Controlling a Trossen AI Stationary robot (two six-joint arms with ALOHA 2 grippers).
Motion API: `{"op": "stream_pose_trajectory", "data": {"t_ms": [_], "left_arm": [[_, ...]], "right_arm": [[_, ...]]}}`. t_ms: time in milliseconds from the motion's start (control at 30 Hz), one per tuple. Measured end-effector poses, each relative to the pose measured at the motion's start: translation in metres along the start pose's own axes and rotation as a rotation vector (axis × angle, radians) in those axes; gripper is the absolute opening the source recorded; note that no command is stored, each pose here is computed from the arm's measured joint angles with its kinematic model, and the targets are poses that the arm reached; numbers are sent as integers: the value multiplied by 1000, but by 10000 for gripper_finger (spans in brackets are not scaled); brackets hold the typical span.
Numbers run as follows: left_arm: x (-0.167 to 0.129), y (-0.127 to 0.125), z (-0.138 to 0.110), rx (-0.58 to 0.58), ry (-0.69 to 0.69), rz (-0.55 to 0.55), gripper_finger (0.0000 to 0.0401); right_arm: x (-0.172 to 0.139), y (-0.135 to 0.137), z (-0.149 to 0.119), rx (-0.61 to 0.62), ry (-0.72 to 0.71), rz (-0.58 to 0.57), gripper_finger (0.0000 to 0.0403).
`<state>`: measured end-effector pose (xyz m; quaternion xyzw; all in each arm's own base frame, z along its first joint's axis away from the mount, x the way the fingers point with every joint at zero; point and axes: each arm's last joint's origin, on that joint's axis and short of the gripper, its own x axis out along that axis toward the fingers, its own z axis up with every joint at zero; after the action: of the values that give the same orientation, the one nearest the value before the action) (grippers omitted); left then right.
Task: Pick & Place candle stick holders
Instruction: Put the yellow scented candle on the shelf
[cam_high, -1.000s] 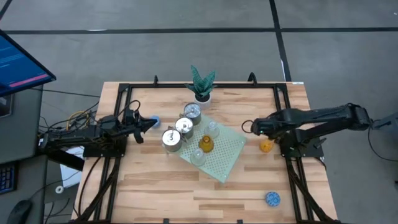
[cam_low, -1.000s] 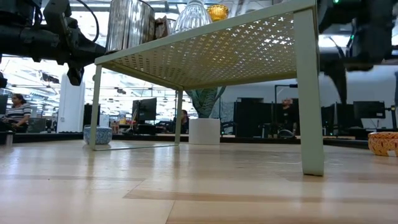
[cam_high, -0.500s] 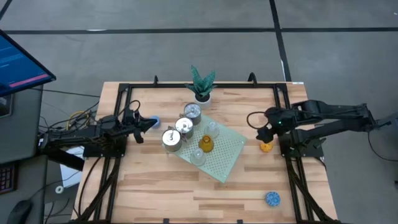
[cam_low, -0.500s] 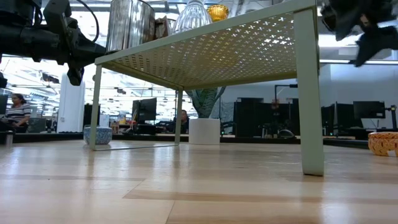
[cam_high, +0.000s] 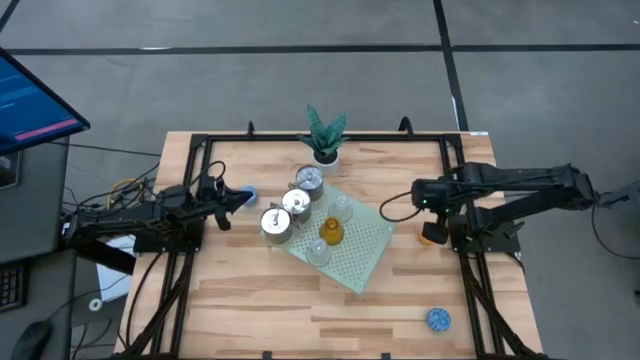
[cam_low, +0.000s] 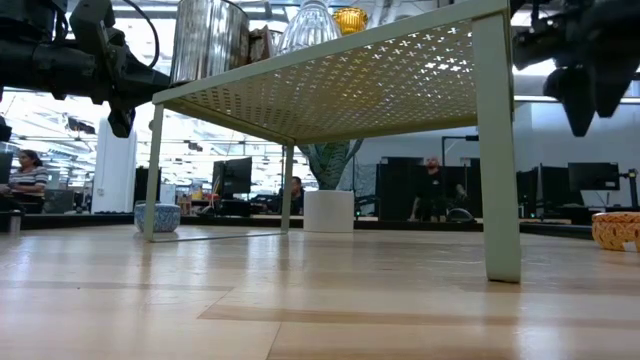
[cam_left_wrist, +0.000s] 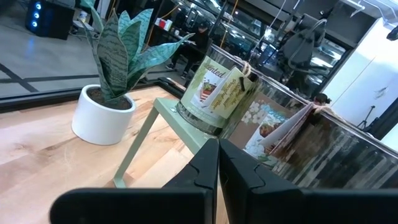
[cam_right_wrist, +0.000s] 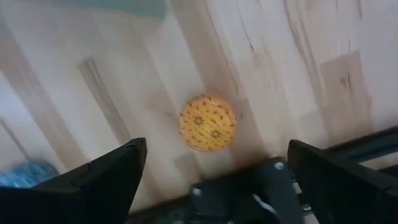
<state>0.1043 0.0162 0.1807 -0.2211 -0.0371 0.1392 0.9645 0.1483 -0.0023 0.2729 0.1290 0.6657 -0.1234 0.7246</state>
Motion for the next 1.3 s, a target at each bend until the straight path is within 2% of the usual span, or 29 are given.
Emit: {"op": "stream_pose_trajectory", "data": {"t_ms": [200, 400, 633, 867, 1300], "left_arm": [[0, 0, 0, 0, 0, -1, 11], [0, 0, 0, 0, -1, 0, 11], [0, 0, 0, 0, 0, -1, 11], [0, 0, 0, 0, 0, -1, 11], [0, 0, 0, 0, 0, 0, 11]], "right_arm": [[9, -1, 10, -128, 50, -43, 379], [15, 0, 17, -197, 71, -59, 379], [22, -4, 14, -192, 11, -53, 379], [39, -9, 1, -184, 27, -54, 379], [39, -13, 1, -164, 17, -54, 379]]}}
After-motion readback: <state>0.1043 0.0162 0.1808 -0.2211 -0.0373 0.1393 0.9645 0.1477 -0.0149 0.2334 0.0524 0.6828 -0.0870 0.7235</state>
